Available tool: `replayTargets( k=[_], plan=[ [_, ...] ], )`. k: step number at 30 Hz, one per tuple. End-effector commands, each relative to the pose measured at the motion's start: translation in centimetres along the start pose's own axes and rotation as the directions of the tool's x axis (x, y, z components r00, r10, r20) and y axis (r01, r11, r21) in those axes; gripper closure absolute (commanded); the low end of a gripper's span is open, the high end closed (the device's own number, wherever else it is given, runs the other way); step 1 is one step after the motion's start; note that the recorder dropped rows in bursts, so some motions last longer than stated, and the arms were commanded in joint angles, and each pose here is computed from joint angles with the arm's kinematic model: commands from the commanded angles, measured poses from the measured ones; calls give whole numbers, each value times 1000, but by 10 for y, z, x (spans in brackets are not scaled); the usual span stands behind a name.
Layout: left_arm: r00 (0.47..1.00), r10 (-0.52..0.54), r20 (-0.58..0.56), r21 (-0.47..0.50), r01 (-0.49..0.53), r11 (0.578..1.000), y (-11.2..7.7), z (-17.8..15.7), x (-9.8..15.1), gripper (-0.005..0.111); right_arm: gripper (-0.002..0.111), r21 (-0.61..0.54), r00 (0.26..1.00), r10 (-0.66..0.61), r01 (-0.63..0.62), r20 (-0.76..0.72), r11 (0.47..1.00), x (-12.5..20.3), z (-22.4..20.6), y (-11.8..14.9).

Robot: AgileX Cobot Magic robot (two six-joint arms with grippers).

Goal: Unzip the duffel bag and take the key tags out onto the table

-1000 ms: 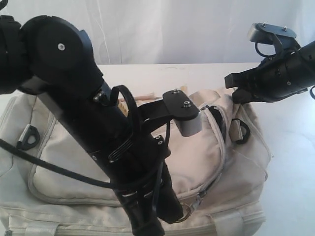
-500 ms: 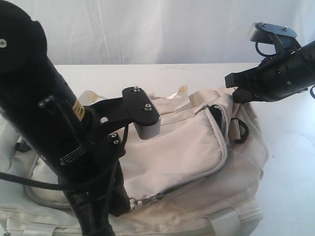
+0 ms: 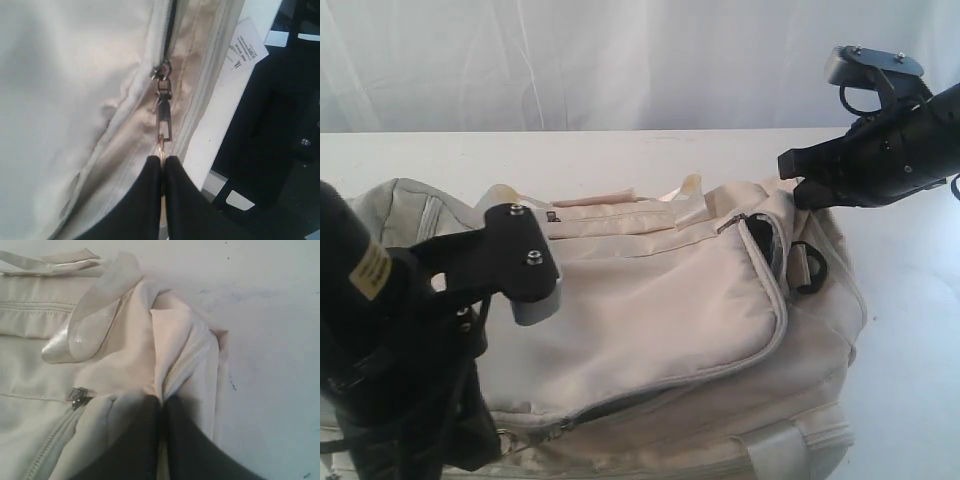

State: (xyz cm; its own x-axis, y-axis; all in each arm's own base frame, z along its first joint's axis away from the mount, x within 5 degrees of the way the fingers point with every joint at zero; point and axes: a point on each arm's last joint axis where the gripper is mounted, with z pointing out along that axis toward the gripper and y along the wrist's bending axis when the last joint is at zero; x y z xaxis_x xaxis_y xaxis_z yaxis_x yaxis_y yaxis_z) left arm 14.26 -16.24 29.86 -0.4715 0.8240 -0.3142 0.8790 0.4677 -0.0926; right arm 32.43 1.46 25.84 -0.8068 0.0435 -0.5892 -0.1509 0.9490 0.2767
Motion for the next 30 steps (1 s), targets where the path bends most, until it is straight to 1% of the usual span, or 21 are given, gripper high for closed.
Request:
replayTargets(
  k=[1, 10, 15, 20, 26, 30],
  plan=[
    [998, -30, -55, -57, 26, 998, -2, -9, 21, 107, 108, 29, 1000, -11, 11, 10, 1000, 0, -3, -5],
    [991, -105, -88, -202, 85, 976, 1, -21, 55, 107, 108, 33, 1000, 2, -2, 8, 999, 0, -3, -5],
    [988, -139, -61, -267, 118, 956, 1, -28, 71, 107, 108, 37, 1000, -5, 5, 5, 999, 0, -3, -5],
    [982, -185, -39, -342, 161, 926, 1, -40, 88, 107, 108, 37, 1000, -5, 5, 5, 999, 0, -3, -5],
    [975, -219, -39, -383, 188, 905, 0, -43, 106, 107, 108, 37, 1000, -5, 5, 5, 999, 0, -3, -5],
    [971, -241, 2, -442, 217, 870, 3, -47, 114, 107, 108, 36, 1000, -4, 4, 3, 999, 0, -3, -5]
  ],
)
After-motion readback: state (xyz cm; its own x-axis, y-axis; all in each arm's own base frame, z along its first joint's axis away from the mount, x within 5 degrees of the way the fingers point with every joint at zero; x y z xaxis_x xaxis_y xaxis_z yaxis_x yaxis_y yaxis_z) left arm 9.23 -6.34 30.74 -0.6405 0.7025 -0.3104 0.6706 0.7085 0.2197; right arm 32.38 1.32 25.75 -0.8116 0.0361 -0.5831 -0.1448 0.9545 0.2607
